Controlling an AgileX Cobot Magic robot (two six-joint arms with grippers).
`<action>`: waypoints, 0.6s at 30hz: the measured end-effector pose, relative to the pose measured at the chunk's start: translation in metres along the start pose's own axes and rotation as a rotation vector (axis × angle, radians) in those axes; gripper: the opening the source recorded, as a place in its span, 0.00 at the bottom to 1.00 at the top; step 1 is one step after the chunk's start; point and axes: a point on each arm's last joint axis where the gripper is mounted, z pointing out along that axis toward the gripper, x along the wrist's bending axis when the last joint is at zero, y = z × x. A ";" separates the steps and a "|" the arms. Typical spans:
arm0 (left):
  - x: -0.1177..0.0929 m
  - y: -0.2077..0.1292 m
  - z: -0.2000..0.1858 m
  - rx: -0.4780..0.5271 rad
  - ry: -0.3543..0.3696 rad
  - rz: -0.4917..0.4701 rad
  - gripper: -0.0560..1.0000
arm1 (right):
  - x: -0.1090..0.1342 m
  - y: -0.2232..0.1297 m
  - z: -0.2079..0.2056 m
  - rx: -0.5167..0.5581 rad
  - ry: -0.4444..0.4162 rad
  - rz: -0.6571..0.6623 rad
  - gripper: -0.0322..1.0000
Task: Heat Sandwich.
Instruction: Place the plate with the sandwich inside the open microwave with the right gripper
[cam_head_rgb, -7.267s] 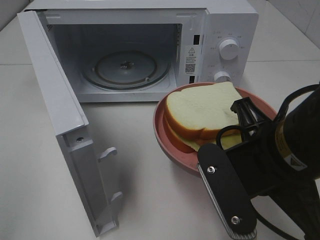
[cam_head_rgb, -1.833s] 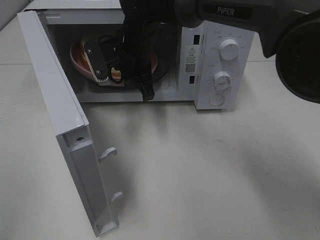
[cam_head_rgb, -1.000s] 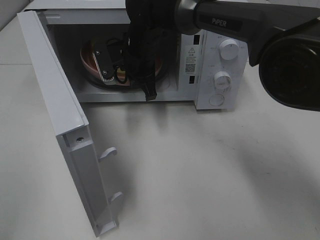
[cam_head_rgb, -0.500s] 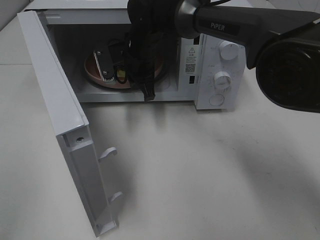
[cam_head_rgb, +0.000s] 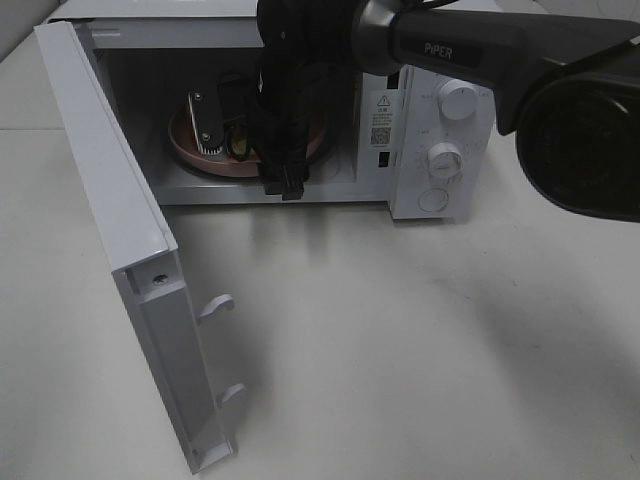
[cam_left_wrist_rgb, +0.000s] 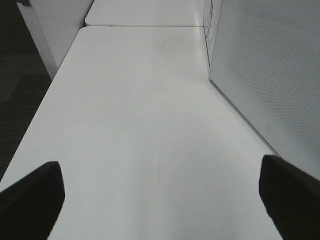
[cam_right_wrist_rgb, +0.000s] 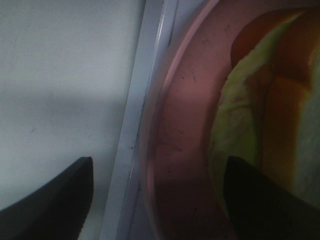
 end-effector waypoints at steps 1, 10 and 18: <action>0.000 0.000 0.000 0.000 0.000 0.000 0.99 | 0.000 0.000 -0.004 -0.007 -0.013 0.000 0.72; 0.000 0.000 0.000 0.000 0.000 0.000 0.99 | 0.010 -0.004 -0.015 -0.037 -0.055 -0.002 0.72; 0.000 0.000 0.000 0.000 0.000 0.000 0.99 | 0.027 -0.011 -0.027 -0.052 -0.063 0.118 0.81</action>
